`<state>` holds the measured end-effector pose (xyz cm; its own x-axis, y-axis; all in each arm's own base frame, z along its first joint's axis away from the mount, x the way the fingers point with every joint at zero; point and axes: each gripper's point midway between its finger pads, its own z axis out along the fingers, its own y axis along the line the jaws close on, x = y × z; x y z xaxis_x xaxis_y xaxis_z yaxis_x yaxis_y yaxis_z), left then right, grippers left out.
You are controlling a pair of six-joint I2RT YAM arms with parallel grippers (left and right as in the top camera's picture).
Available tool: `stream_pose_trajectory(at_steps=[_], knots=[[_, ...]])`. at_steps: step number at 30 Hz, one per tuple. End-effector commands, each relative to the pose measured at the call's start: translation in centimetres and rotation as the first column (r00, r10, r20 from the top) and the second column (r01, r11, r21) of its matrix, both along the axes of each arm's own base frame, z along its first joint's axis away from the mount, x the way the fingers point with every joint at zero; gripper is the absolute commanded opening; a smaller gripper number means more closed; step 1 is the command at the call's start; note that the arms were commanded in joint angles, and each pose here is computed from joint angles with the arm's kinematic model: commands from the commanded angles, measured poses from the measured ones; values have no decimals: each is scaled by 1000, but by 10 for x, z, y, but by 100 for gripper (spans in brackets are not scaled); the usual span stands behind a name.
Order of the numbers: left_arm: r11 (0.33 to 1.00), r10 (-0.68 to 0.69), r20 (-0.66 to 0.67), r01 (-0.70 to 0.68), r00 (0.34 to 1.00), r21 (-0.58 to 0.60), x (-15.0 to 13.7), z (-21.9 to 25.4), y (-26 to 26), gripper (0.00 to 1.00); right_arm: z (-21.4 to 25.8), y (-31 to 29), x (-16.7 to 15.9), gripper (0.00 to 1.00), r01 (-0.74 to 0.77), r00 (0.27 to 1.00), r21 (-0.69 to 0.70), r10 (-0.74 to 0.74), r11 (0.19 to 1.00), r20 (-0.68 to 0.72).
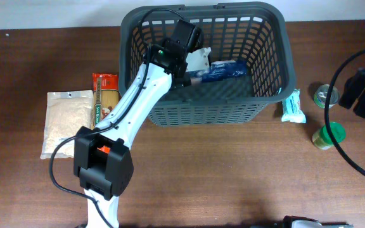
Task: Pack container
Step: 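Carry the tissue box into the basket and release it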
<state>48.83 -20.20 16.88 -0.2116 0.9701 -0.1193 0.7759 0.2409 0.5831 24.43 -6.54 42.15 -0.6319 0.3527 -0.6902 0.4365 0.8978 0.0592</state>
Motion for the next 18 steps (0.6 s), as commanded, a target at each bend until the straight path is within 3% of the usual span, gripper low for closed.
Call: stream_pose_trajectory(at_steps=[1, 7, 12, 18], knots=[[987, 115, 121, -100, 986, -122, 2, 60, 1, 99, -1, 1, -1, 99, 1, 1000, 3, -1, 1000, -4], [951, 193, 254, -118, 948, -286, -25, 164, 14, 99, -1, 1, -1, 99, 1, 1000, 3, -1, 1000, -4], [912, 257, 371, -97, 892, -400, -67, 247, 45, 99, -1, 1, -1, 99, 1, 1000, 3, -1, 1000, -4], [789, 524, 384, -265, 760, -554, -102, 296, 138, 99, -1, 1, -1, 99, 1, 1000, 3, -1, 1000, -4]])
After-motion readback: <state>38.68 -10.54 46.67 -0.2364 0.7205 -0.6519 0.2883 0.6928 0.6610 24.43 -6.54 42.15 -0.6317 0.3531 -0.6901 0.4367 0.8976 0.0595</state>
